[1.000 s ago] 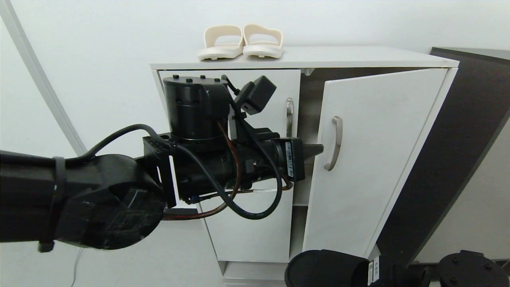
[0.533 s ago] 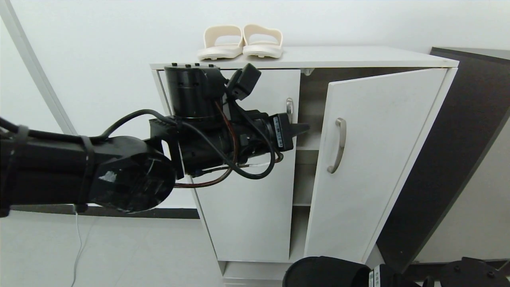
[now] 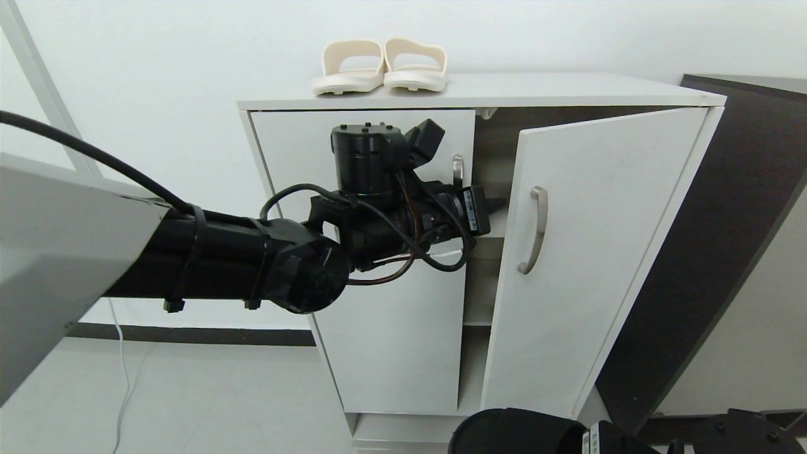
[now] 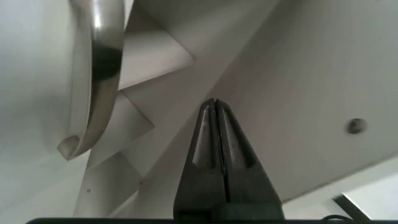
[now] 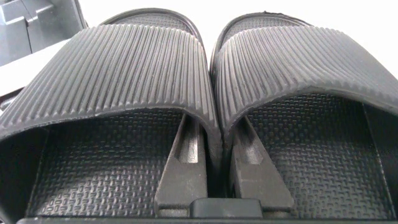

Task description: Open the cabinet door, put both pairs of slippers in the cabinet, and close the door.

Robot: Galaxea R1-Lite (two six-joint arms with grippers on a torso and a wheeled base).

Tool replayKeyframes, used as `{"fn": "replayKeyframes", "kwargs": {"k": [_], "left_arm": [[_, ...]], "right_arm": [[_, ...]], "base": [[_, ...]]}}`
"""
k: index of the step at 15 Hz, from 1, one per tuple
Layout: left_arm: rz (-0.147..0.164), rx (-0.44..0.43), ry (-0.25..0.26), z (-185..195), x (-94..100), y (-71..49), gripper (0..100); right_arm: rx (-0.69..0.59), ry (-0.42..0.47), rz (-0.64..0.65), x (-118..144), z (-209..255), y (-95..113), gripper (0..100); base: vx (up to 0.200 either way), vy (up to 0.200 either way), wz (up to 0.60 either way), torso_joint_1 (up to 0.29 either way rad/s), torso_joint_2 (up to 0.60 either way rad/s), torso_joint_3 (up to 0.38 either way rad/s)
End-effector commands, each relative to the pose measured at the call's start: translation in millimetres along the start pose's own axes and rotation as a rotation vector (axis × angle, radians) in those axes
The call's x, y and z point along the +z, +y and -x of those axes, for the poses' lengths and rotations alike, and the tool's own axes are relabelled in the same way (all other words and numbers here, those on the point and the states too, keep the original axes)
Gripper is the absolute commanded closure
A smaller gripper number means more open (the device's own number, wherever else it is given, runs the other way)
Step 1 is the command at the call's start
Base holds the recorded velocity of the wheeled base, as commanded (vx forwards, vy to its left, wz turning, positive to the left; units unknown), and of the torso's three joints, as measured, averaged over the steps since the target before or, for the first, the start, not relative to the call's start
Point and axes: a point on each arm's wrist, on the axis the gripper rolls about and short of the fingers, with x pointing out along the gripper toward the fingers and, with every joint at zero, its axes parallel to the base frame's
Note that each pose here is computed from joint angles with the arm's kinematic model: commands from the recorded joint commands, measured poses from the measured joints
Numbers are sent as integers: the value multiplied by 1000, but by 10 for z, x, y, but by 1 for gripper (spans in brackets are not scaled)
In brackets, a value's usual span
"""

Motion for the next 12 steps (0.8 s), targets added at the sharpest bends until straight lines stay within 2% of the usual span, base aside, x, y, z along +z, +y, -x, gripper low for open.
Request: {"fn": "replayKeyframes", "kwargs": {"k": [1, 3, 5, 8, 9, 10, 11, 12], "left_arm": [[9, 6, 9, -38, -45, 36, 100], [38, 12, 16, -15, -67, 23, 100], [42, -10, 26, 13, -148, -74, 100], [14, -168, 11, 4, -305, -612, 100], [11, -187, 10, 4, -303, -685, 100], [9, -189, 6, 6, -290, -692, 100], [10, -182, 6, 6, -290, -665, 100], [10, -156, -4, 27, -253, -572, 100]], "right_arm": [[4, 12, -1, -21, -10, 5, 100], [18, 13, 6, -20, -18, 36, 100], [42, 12, 21, -20, -14, 100, 100], [52, 17, 37, -38, -8, 122, 100], [52, 20, 36, -45, -4, 123, 100], [52, 18, 37, -43, -4, 123, 100], [52, 15, 37, -40, -4, 123, 100], [52, 15, 37, -40, -4, 123, 100]], "base": [[-200, 0, 0, 2, -2, 2], [-200, 0, 0, 10, 5, 0], [-200, 0, 0, -2, 2, 2], [-200, 0, 0, -1, 1, 2], [-200, 0, 0, -2, 2, 2], [-200, 0, 0, 2, 2, 2], [0, 0, 0, 0, 0, 0], [0, 0, 0, 0, 0, 0]]}}
